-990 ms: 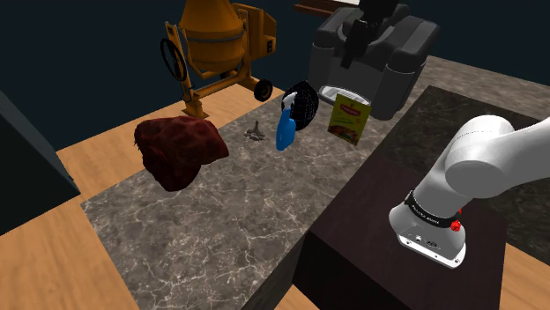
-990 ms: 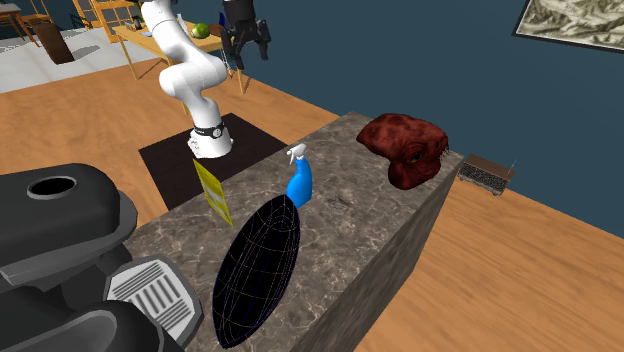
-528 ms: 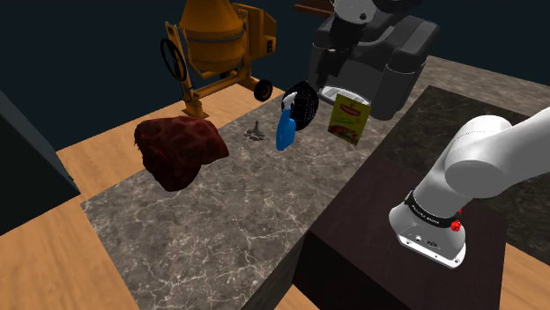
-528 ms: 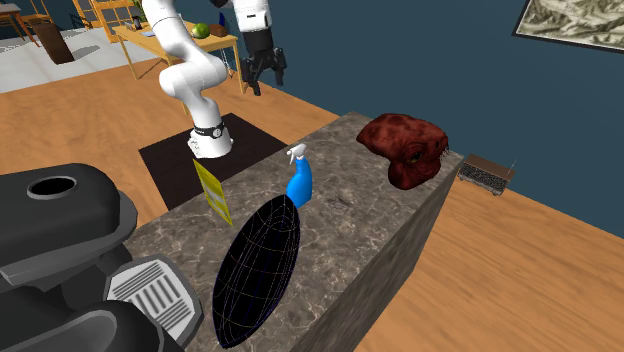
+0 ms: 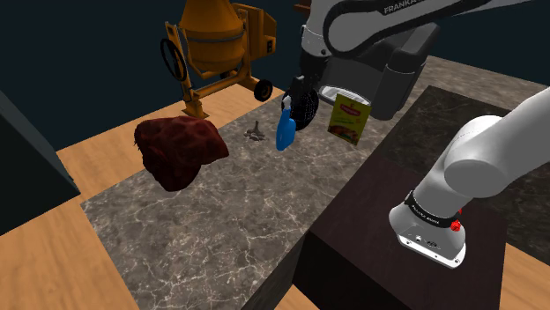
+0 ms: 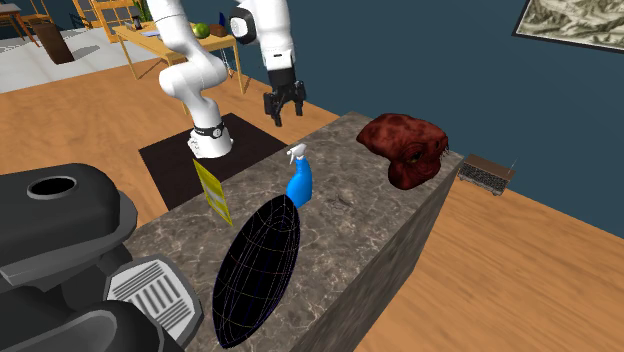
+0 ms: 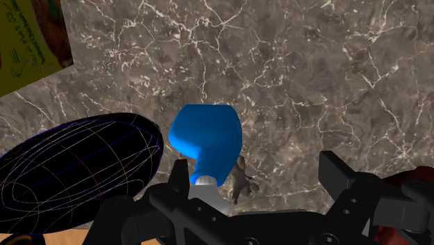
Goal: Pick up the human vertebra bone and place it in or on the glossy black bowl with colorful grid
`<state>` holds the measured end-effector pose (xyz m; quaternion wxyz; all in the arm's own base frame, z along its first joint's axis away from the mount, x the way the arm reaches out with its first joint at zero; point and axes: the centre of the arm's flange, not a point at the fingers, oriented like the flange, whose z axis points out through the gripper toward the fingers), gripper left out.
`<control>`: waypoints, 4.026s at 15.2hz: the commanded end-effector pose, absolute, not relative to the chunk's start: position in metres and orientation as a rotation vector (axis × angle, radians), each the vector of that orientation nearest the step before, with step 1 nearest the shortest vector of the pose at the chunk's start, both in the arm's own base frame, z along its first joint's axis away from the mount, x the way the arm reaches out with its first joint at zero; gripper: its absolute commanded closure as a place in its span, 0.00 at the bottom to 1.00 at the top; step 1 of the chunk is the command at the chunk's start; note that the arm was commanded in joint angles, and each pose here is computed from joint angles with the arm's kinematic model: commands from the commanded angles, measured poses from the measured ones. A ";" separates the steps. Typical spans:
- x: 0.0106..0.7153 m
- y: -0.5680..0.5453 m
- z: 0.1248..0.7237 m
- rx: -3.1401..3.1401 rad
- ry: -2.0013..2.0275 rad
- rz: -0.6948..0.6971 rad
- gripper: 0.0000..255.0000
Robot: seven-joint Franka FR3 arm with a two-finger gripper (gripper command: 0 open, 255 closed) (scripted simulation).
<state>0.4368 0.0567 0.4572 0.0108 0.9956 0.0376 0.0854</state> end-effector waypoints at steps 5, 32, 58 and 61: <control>0.489 0.065 0.398 3.085 0.106 0.280 0.00; 0.616 0.077 0.219 3.034 0.081 0.301 0.00; 0.616 0.077 0.288 3.034 0.081 0.301 1.00; 0.616 0.077 0.304 3.034 0.081 0.301 1.00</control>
